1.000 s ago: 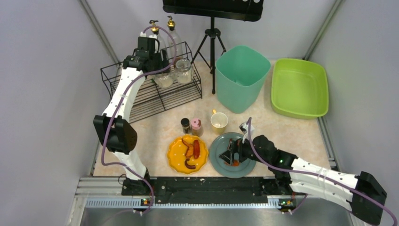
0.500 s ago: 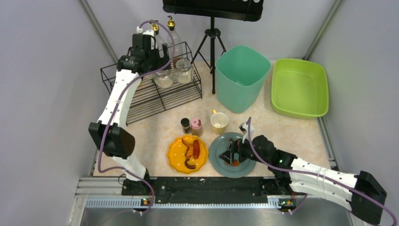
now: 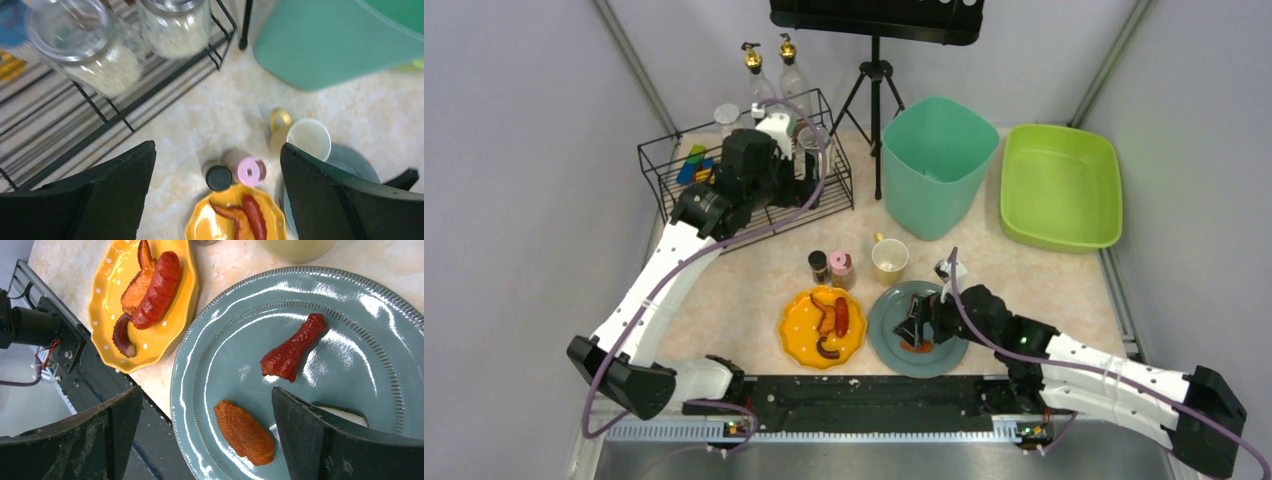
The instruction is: Clear the kitchen counter
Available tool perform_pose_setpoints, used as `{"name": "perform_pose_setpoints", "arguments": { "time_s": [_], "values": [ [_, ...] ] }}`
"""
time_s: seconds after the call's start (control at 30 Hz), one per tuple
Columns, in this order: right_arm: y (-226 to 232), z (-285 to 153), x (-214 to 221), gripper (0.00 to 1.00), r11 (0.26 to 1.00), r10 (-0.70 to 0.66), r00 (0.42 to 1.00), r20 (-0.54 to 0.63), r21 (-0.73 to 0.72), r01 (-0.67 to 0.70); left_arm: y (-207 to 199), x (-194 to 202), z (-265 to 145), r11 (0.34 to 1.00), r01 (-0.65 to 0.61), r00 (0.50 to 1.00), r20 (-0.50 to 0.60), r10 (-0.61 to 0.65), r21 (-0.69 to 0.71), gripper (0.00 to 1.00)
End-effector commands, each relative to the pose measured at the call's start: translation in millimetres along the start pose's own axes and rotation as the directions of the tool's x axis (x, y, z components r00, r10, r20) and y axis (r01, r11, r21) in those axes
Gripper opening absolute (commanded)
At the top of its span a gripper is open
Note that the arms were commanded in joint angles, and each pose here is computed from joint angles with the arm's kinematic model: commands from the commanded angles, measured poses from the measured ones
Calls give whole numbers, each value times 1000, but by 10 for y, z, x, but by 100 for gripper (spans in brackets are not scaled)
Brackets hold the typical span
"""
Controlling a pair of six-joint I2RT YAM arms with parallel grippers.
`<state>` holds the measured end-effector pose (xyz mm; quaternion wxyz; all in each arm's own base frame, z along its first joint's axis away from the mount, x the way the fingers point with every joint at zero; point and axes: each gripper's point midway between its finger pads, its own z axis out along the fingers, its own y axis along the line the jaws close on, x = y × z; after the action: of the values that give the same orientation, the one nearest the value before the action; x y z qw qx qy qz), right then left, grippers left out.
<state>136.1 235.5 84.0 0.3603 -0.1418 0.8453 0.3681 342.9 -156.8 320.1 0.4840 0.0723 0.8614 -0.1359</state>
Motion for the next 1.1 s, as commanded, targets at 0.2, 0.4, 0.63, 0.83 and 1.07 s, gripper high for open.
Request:
{"name": "perform_pose_setpoints", "arguments": {
  "time_s": [0.2,0.4,0.63,0.83,1.07],
  "values": [
    [108,-259,-427,99,997,-64,995,78,45,61,-404,997,-72,977,-5,989,-142,35,212,99],
    [121,-335,-539,99,994,-93,992,90,69,86,-390,1378,-19,986,14,984,-177,16,169,96],
    [159,-298,-587,99,994,-91,992,84,71,85,-220,1674,151,1000,-7,966,-260,6,-1,94],
    [161,-265,-545,99,996,-78,994,77,60,74,-13,1784,312,987,-47,951,-310,-3,-154,89],
    [135,-257,-495,99,996,-68,995,73,59,64,54,1843,512,973,-86,942,-336,10,-214,83]
  ]
}}
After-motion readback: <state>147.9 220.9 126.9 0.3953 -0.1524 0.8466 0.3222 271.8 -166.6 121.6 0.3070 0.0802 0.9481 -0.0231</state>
